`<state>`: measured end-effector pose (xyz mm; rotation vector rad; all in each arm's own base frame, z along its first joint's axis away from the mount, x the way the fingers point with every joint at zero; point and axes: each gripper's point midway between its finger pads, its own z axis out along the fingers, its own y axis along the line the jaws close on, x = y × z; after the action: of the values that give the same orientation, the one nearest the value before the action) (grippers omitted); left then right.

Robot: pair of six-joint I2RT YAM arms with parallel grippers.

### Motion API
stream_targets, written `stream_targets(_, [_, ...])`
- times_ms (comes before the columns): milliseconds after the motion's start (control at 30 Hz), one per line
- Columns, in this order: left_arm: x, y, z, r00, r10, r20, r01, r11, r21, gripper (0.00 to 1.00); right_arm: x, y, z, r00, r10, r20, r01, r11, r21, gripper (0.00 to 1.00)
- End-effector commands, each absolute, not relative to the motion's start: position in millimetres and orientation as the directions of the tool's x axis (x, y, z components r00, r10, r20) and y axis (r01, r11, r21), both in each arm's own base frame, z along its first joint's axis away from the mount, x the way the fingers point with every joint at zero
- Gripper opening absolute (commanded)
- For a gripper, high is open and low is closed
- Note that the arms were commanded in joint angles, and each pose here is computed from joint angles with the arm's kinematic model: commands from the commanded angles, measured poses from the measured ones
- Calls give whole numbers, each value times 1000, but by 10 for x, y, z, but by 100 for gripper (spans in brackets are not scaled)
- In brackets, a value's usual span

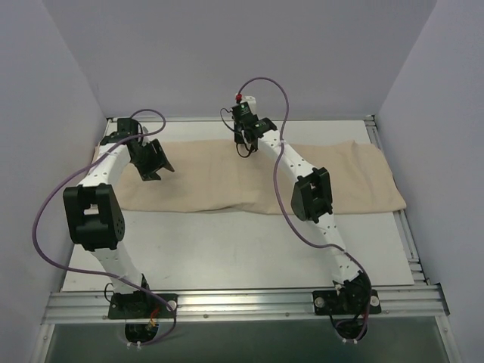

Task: Open and lay out the surgical kit
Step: Open the surgical kit at the center of the board.

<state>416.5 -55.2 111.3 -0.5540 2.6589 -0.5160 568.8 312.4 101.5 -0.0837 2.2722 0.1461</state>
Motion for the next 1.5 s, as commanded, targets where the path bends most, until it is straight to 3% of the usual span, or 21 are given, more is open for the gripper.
stream_targets(0, [4068,-463,1303,-823,-492,-284,-342,829,-443,66,5472,3224,1773,-595,43,-802,-124,982,145,0])
stream_targets(267, [3910,-323,1444,-793,-539,-284,-397,811,-429,66,4607,3303,2047,-682,-54,-729,-243,957,157,0])
stream_targets(300, [3897,-303,1464,-786,-547,-288,-408,809,-424,66,4424,3256,1838,-723,-95,-684,-252,959,133,0])
stream_targets(367, [3863,-283,1573,-770,-558,-307,-412,804,-429,66,4055,3262,1976,-723,-135,-677,-312,939,145,0])
stream_targets(400, [3853,-270,1605,-764,-563,-316,-416,803,-426,66,3816,3150,1663,-765,-183,-618,-316,942,112,0])
stream_targets(433, [3833,-256,1680,-754,-567,-332,-414,802,-431,66,3625,3150,1840,-744,-186,-642,-345,930,130,0])
stream_targets(500, [3801,-253,1748,-747,-570,-343,-412,801,-434,66,3239,2981,1530,-793,-239,-561,-365,923,123,0])
stream_targets(567, [3731,-215,1832,-735,-573,-363,-418,805,-421,66,2928,2858,1588,-802,-232,-550,-364,920,143,2])
stream_targets(600, [3681,-202,1839,-735,-574,-362,-426,806,-411,66,2753,2845,1528,-817,-246,-521,-383,908,172,4])
stream_targets(667, [3618,-136,1888,-721,-582,-377,-441,805,-397,69,2432,2646,1397,-839,-257,-479,-376,911,171,22])
stream_targets(733, [3517,-125,1863,-725,-588,-358,-462,801,-381,70,2307,2534,1444,-839,-250,-484,-375,910,180,48])
stream_targets(800, [3472,-84,1839,-719,-597,-355,-483,797,-362,74,2368,2438,1595,-832,-223,-508,-342,927,153,64])
stream_targets(833, [3420,-61,1806,-721,-600,-346,-496,796,-347,76,2520,2346,1698,-814,-195,-548,-298,949,106,80])
stream_targets(967, [3374,87,1703,-725,-595,-347,-523,804,-285,82,3210,2123,2265,-758,2,-653,-116,984,137,99])
stream_targets(1133, [3483,252,1540,-730,-595,-336,-550,803,-227,86,4103,1190,2235,-681,244,-690,271,960,72,100])
stream_targets(1200, [3631,313,1602,-713,-593,-374,-551,804,-225,96,4439,1002,2083,-672,289,-681,349,936,52,100])
stream_targets(1233, [3711,321,1577,-714,-588,-381,-544,808,-226,96,4570,825,2045,-655,336,-677,410,910,55,100])
stream_targets(1367, [4002,355,1540,-714,-571,-405,-521,820,-238,94,5056,595,1883,-639,341,-689,506,861,-43,100])
stream_targets(1400, [4100,376,1520,-716,-573,-400,-523,819,-236,94,5136,565,1618,-677,325,-660,511,853,-105,100])
stream_targets(1467, [4206,357,1518,-719,-569,-398,-512,822,-250,94,5373,553,1744,-641,312,-702,513,854,-89,100])
